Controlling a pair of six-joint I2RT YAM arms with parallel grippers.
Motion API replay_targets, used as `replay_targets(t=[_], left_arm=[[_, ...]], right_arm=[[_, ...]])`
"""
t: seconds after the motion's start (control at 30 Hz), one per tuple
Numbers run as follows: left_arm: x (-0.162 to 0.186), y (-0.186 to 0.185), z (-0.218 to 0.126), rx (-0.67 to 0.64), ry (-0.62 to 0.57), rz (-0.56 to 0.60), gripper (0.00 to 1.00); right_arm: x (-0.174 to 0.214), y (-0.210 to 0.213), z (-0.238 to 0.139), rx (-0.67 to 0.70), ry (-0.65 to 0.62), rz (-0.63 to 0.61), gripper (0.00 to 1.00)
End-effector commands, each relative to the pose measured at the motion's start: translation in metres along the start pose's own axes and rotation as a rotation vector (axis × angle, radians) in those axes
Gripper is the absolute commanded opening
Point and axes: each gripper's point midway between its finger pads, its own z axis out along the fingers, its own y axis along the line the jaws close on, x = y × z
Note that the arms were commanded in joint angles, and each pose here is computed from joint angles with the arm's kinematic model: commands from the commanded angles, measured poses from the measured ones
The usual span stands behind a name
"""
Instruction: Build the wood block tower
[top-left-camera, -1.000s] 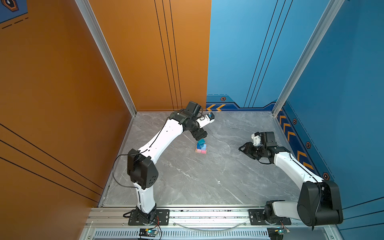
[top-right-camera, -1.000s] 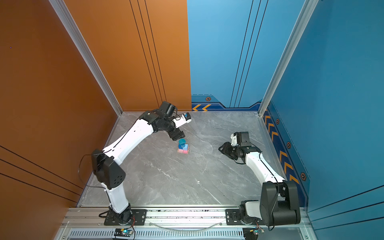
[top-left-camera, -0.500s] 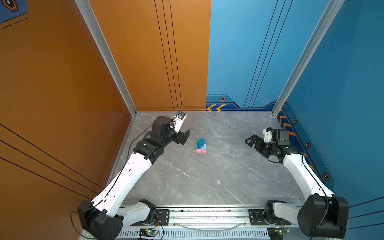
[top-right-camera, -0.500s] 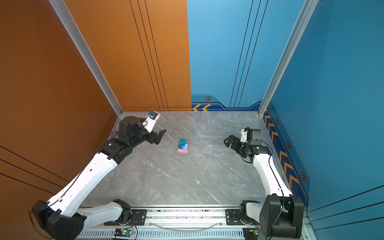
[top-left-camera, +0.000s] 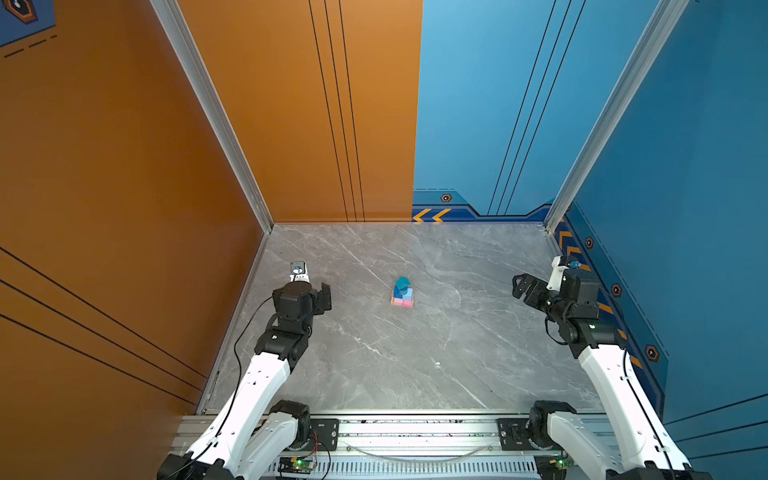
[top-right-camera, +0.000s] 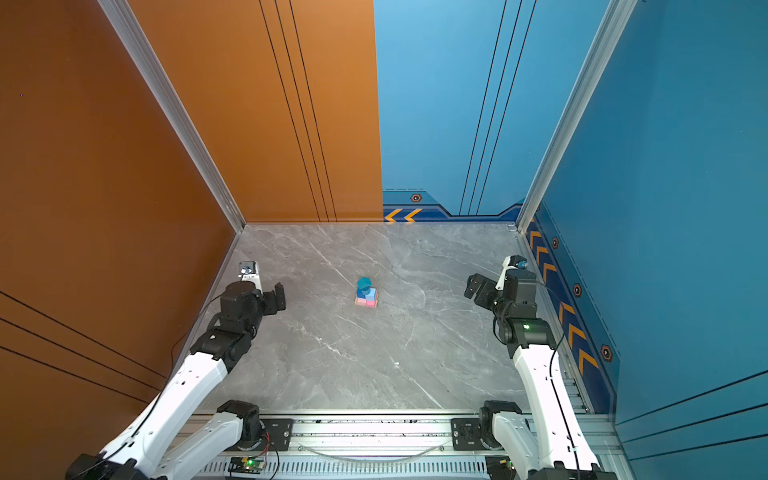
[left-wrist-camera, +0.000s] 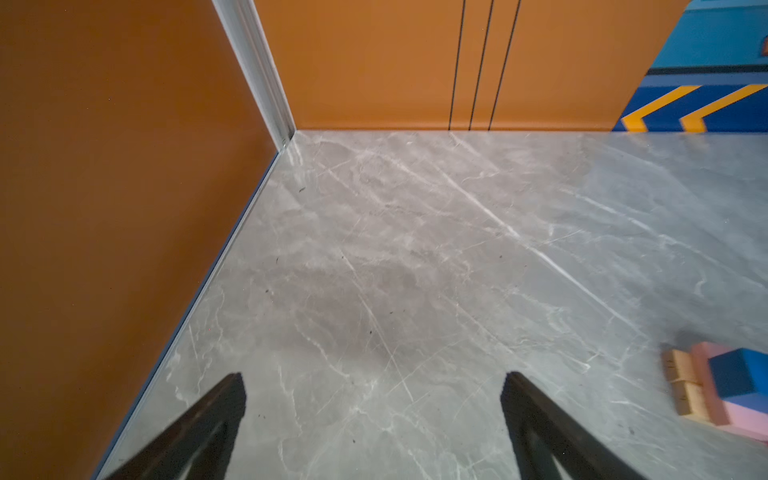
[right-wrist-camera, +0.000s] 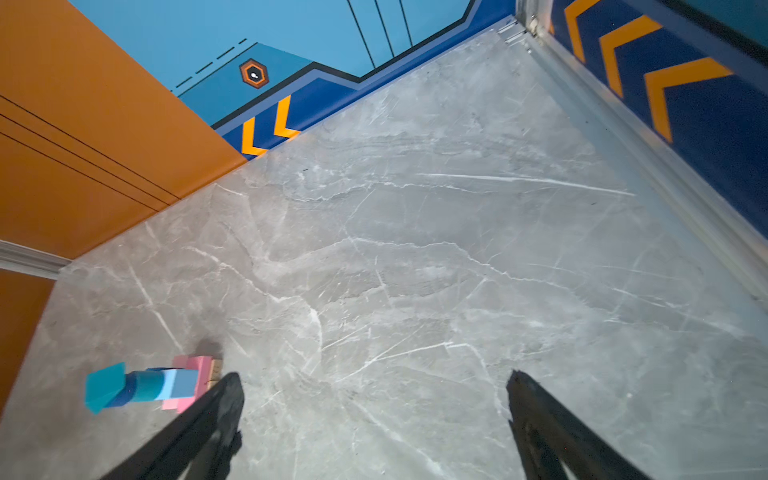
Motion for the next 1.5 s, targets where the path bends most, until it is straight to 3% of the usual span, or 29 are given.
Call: replay_targets(t=[0.0,0.33,0.83,1.03,1.47], left_arm=[[0.000,0.013,0.009,-0.068,-0.062,-0.062,0.97],[0.025,0.022,0.041,-0.130,-0.097,-0.014,0.98],[0.041,-0.013,0.083,0.018,-0.145,0.063,0.98],[0.054,-0.021,0.094,0.047,-0.212,0.052,0.98],[0.057,-0.030,0.103,0.116,-0.141,0.075,0.98]], right_arm=[[-0.002,-0.012,0.004,0.053,-0.082,-0.091,1.00],[0.017,-0.015,0.024,0.010,-0.292,-0.216,1.00],[0.041,-0.036,0.083,0.079,-0.269,-0.320,1.00],[0.038,-0.019,0.103,-0.005,-0.264,-0.358,1.00],[0.055,-0.013,0.129,-0.075,-0.265,-0.407,1.00]])
